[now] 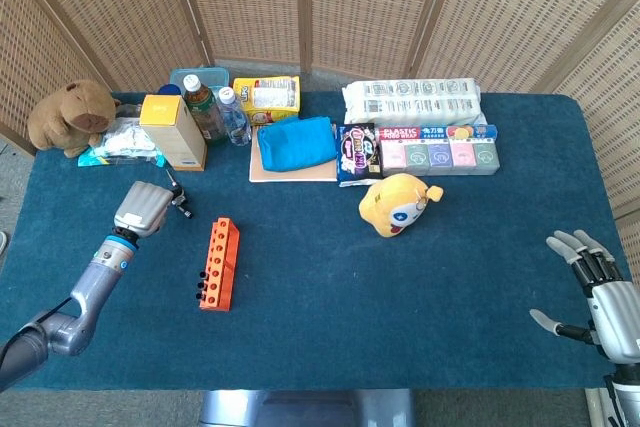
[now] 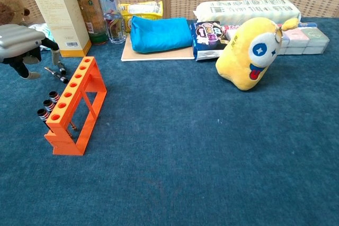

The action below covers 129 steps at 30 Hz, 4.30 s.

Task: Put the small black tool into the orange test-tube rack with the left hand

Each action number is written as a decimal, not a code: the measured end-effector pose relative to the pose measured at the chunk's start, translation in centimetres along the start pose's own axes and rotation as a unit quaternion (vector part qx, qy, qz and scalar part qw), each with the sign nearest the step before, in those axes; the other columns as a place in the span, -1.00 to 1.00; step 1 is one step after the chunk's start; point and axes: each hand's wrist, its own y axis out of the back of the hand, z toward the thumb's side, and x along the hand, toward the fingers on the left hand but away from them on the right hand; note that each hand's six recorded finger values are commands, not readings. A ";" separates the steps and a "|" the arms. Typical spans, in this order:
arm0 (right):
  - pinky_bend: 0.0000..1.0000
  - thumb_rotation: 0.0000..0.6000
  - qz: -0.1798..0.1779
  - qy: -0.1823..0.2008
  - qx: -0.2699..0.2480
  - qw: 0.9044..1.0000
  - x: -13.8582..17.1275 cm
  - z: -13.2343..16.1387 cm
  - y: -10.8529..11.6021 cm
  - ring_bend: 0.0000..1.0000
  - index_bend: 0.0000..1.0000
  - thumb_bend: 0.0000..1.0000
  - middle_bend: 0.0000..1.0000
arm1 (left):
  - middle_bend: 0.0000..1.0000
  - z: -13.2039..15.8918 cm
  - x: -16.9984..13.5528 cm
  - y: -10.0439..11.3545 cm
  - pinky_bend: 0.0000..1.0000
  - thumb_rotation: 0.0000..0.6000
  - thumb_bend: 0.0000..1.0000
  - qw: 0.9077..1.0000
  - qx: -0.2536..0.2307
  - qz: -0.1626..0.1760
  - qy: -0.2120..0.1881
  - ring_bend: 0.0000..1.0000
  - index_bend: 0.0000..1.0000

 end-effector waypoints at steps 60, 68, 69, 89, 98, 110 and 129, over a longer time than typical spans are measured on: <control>-0.87 0.98 0.007 -0.009 -0.005 1.000 -0.2 -0.4 0.1 -0.91 -0.77 -1.00 -0.71 | 1.00 3.4 2.5 -2.5 1.00 1.00 -0.33 0.999 0.032 0.007 0.014 1.00 -0.01; -0.87 0.98 0.006 -0.010 -0.006 1.000 -0.2 -0.5 0.2 -0.91 -0.77 -1.00 -0.70 | 1.00 3.7 2.7 -2.6 1.00 1.00 -0.33 0.999 0.037 0.006 0.014 1.00 -0.01; -0.87 0.98 0.006 -0.010 -0.006 1.000 -0.2 -0.5 0.2 -0.91 -0.77 -1.00 -0.70 | 1.00 3.7 2.7 -2.7 1.00 1.00 -0.33 0.999 0.038 0.006 0.014 1.00 -0.01; -0.87 0.99 0.008 -0.010 -0.007 1.000 -0.2 -0.5 0.2 -0.91 -0.78 -1.00 -0.69 | 1.00 3.7 2.7 -3.1 1.00 1.00 -0.22 0.999 0.042 0.002 0.019 1.00 0.22; -0.87 0.98 0.007 -0.009 -0.008 1.000 -0.1 -0.5 0.3 -0.91 -0.78 -1.00 -0.69 | 1.00 3.7 2.6 -2.8 1.00 1.00 -0.20 0.999 0.040 0.008 0.017 1.00 0.22; -0.87 0.98 0.011 -0.006 -0.007 1.000 -0.1 -0.3 0.1 -0.91 -0.78 -1.00 -0.69 | 1.00 2.5 0.2 0.3 1.00 1.00 -0.20 0.999 0.008 0.031 0.011 1.00 0.22; -0.87 0.98 0.022 -0.003 0.002 1.000 0.1 0.2 -0.7 -0.91 -0.78 -1.00 -0.69 | 1.00 -1.3 -9.2 9.4 1.00 1.00 -0.20 0.994 -0.111 0.016 0.006 1.00 0.22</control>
